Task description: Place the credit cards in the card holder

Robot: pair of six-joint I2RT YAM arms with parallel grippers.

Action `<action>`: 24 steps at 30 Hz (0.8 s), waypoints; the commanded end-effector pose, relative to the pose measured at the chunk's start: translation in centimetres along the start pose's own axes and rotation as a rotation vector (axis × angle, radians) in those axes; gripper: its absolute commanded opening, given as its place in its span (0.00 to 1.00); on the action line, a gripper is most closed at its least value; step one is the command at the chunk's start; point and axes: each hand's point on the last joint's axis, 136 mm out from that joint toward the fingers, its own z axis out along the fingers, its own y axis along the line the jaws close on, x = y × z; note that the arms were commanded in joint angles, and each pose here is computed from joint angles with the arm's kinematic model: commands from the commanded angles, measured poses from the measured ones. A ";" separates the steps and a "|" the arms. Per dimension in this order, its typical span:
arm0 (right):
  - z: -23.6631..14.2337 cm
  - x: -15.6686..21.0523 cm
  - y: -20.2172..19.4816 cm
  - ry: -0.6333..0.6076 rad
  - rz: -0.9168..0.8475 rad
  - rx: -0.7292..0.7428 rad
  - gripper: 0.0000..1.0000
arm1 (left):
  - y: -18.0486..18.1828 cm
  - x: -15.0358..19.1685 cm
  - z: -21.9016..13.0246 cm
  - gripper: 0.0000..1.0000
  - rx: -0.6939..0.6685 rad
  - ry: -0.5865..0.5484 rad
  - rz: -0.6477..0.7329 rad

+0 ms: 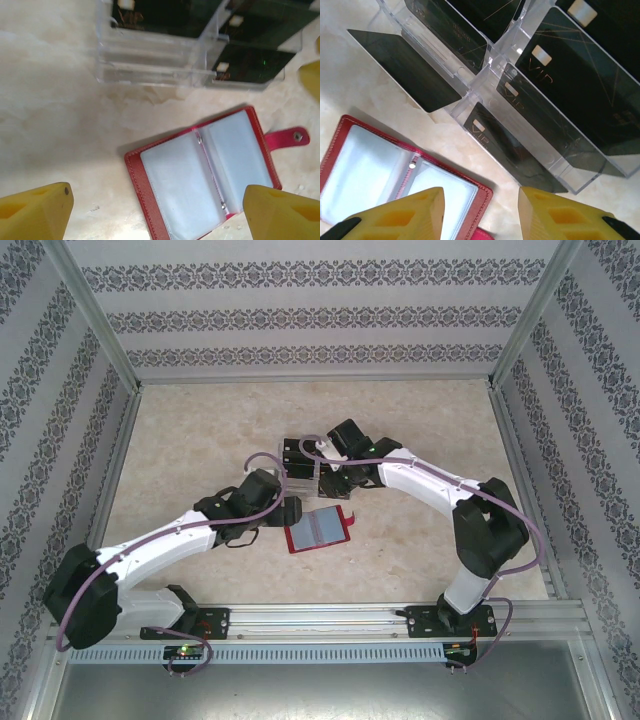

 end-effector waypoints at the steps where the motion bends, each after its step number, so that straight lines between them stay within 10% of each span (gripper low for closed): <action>1: 0.6 -0.6 -0.6 0.022 -0.089 0.050 0.43 | 3.0 -0.1 -1.0 0.91 -0.085 -0.043 -0.082; 16: 4.3 0.3 -1.4 0.143 -0.226 0.159 0.43 | 4.0 0.2 -1.3 0.95 -0.071 -0.049 -0.141; 24: 4.1 0.9 -0.9 0.161 -0.254 0.144 0.27 | 4.0 0.3 -1.1 0.96 -0.065 -0.049 -0.143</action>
